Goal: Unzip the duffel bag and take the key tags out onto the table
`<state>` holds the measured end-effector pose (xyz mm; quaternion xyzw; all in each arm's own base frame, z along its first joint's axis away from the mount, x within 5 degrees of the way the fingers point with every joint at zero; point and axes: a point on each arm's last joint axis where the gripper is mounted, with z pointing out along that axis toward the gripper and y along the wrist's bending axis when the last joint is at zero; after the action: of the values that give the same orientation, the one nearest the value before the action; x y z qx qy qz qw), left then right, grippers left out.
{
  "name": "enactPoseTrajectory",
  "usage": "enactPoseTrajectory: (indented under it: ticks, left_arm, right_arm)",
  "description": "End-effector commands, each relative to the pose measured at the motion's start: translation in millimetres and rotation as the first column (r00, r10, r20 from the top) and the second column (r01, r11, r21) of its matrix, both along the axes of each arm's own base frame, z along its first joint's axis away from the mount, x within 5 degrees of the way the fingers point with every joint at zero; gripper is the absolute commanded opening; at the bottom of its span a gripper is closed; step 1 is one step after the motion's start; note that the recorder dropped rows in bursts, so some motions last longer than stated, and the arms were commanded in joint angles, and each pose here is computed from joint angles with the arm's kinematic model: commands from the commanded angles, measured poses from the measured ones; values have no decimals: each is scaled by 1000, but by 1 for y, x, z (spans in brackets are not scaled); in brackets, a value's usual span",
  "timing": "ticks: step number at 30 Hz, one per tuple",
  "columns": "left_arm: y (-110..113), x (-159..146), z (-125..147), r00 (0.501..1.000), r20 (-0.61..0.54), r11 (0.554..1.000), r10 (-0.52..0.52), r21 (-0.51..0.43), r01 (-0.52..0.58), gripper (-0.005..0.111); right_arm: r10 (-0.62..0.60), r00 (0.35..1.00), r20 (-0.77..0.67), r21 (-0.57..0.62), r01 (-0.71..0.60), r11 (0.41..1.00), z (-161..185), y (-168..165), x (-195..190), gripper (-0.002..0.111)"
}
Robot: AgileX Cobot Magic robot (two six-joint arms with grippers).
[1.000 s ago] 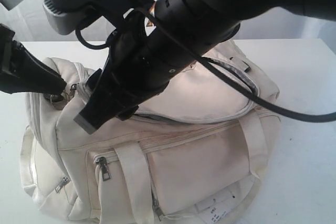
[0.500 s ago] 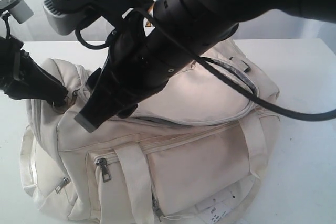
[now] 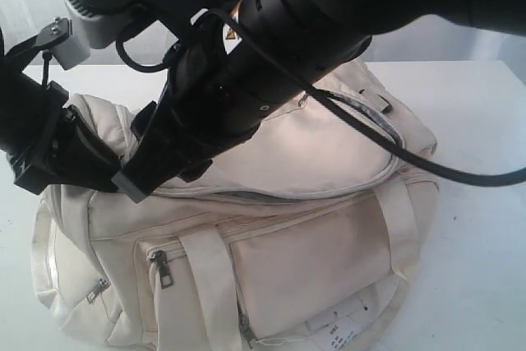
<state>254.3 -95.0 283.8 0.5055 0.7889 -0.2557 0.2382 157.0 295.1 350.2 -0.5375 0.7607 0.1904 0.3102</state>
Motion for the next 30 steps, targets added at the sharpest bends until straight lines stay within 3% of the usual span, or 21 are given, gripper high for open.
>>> enactPoseTrajectory:
  ticks: [1, 8, 13, 23, 26, 30]
  left_arm:
    - [5, -1, -7, 999, -29, 996, 38, 78, -35, 30]
    - [4, -4, -2, 999, -22, 997, 46, 60, -45, 0]
    - [4, -17, 20, 998, 45, 998, 53, 11, -54, 0]
    - [9, -41, 53, 977, 197, 997, 77, -21, -75, 0]
    - [9, -46, 59, 972, 220, 997, 78, -26, -74, 0]
    - [10, -50, 64, 963, 254, 996, 90, -36, -84, 0]
  right_arm:
    - [-11, 1000, 2, 3, 11, 1000, -1, -1, 3, 52]
    - [8, 1000, 13, -16, -8, 1000, -2, -1, 3, 53]
    - [80, 996, 37, -84, -76, 994, -19, 9, 7, 65]
    - [78, 997, 1, -142, -77, 987, -56, 29, 19, 65]
    - [76, 997, 5, -139, -74, 988, -58, 31, 20, 61]
    - [71, 997, 10, -127, -69, 989, -57, 32, 21, 46]
